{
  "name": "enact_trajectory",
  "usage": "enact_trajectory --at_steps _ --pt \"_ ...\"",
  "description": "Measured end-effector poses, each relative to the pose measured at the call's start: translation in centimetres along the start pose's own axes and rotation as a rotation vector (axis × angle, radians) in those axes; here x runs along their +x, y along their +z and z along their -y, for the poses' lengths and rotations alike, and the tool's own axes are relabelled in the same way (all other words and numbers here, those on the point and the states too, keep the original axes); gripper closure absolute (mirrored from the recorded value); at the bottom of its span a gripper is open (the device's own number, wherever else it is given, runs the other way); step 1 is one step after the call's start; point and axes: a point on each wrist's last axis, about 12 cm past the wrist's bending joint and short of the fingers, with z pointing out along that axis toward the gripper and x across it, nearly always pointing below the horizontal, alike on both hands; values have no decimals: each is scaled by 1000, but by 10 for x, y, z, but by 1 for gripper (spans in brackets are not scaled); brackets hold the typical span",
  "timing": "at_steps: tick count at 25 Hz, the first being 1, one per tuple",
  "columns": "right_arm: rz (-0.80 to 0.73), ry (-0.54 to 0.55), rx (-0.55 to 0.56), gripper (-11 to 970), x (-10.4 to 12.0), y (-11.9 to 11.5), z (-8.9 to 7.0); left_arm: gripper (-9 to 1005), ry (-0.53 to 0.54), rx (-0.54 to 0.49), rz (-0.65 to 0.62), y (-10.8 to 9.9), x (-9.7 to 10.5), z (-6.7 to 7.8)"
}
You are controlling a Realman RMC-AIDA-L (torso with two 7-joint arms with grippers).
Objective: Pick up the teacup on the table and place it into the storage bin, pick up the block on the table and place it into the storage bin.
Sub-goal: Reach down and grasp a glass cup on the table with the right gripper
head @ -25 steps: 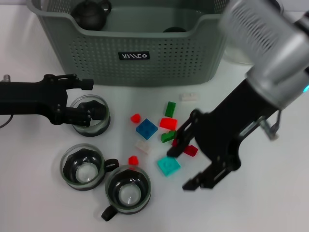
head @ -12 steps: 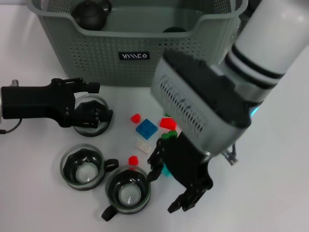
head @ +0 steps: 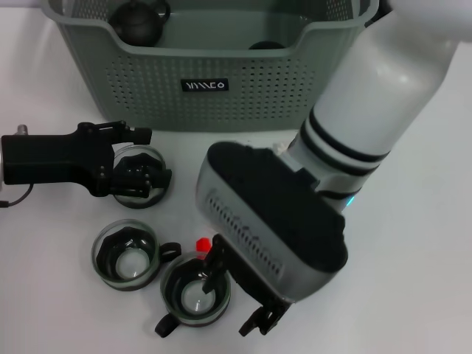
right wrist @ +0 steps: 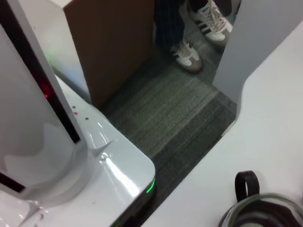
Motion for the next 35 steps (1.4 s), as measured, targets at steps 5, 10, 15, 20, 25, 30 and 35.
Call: enact_trajectory --at_steps 5,10,15,20,25,30,35 --pt "-24 -36 13 275 -5 9 0 62 -2 -4 0 0 1 0" --pt "-50 -57 38 276 -5 20 2 61 -10 -3 1 0 4 1" --pt "-74 -55 56 279 0 32 3 61 -15 -11 0 0 6 1" --pt "-88 -56 68 283 3 40 4 61 -25 -15 5 0 8 1" --pt "-96 -56 78 287 5 45 4 61 -26 -21 5 0 8 0" --pt "-98 -56 87 291 5 48 5 62 -30 -35 3 0 10 -1" --pt "-100 -53 97 332 5 49 7 62 -32 -30 5 2 11 -1"
